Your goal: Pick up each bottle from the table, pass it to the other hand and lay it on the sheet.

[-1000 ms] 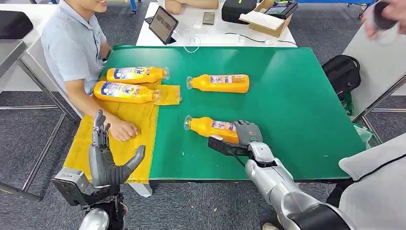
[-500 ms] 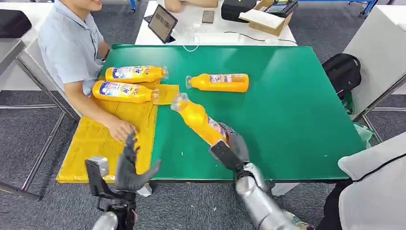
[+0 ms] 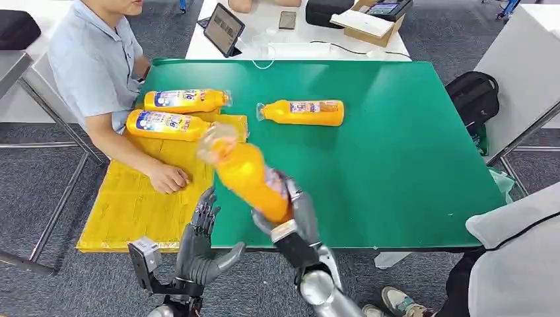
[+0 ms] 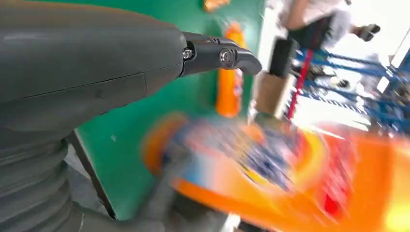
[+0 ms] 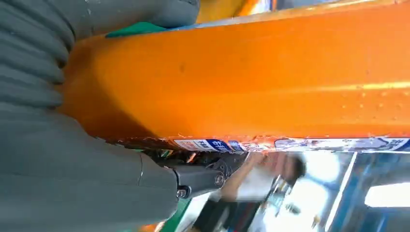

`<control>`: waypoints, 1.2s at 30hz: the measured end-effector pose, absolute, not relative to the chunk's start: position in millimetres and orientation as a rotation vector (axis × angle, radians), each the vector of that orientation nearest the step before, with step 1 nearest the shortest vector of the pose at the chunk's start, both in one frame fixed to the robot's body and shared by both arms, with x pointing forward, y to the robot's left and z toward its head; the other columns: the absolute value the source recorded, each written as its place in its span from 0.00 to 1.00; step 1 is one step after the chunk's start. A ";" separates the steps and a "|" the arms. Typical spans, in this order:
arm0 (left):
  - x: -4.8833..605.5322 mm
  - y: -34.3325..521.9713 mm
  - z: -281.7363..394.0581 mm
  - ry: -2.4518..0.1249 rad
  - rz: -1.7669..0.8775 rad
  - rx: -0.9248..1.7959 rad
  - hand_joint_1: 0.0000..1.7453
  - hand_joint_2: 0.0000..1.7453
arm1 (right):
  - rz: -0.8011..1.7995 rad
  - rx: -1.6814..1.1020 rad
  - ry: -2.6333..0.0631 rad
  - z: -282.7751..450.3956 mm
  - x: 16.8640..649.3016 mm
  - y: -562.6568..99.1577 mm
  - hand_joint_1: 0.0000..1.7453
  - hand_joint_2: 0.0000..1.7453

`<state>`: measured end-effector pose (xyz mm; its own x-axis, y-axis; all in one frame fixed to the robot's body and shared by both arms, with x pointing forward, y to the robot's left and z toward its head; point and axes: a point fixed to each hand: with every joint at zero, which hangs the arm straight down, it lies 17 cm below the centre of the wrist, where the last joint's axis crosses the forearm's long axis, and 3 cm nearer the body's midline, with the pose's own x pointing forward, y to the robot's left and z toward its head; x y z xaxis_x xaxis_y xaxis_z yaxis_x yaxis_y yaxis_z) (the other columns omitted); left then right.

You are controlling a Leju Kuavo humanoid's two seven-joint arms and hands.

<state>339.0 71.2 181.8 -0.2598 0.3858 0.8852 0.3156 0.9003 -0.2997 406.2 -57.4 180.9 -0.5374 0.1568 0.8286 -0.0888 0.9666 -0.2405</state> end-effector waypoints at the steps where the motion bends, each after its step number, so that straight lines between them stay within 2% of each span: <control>1: 337.5 69.5 186.8 -1.878 0.066 -0.532 0.00 1.00 | 0.359 -0.014 -2.112 176.6 400.1 -42.6 1.00 1.00; 7: 335.9 71.1 202.1 -1.925 0.064 -0.536 0.00 1.00 | 0.565 0.123 -2.065 150.2 369.3 22.8 1.00 1.00; 13: 339.6 75.1 190.0 -1.861 0.078 -0.538 0.00 1.00 | 0.646 0.095 -2.073 146.0 369.5 36.3 1.00 1.00; 14: 340.3 75.5 189.7 -1.856 0.082 -0.540 0.06 1.00 | 0.650 0.091 -2.073 146.0 370.1 36.9 1.00 1.00; 15: 341.3 76.2 189.2 -1.851 0.087 -0.542 0.97 1.00 | 0.655 0.088 -2.073 146.2 370.6 38.0 1.00 1.00; 24: 352.2 80.6 181.5 -1.793 0.128 -0.547 1.00 1.00 | 0.671 0.080 -2.068 144.8 374.2 41.5 1.00 1.00; 25: 352.9 80.7 181.0 -1.788 0.133 -0.551 1.00 1.00 | 0.670 0.069 -2.069 144.4 374.4 40.8 0.47 1.00; 26: 353.5 80.9 180.3 -1.782 0.137 -0.553 1.00 1.00 | 0.670 0.055 -2.072 144.5 375.0 39.9 0.00 1.00; 29: 357.8 82.4 178.4 -1.750 0.173 -0.568 1.00 1.00 | 0.669 -0.007 -2.093 144.4 371.7 37.3 0.00 1.00; 30: 359.4 83.7 177.9 -1.741 0.196 -0.563 1.00 1.00 | 0.660 -0.030 -2.108 146.1 370.6 35.4 0.00 0.00; 36: 365.8 100.3 184.2 -1.758 0.292 -0.504 1.00 1.00 | 0.583 -0.058 -2.168 157.7 366.9 30.3 0.00 0.00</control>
<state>365.8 100.3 184.2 -0.1829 0.4814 0.8572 0.1786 0.8737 -0.4526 366.9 30.3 157.7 -0.6235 0.2434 0.7429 -0.1622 0.8894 -0.4275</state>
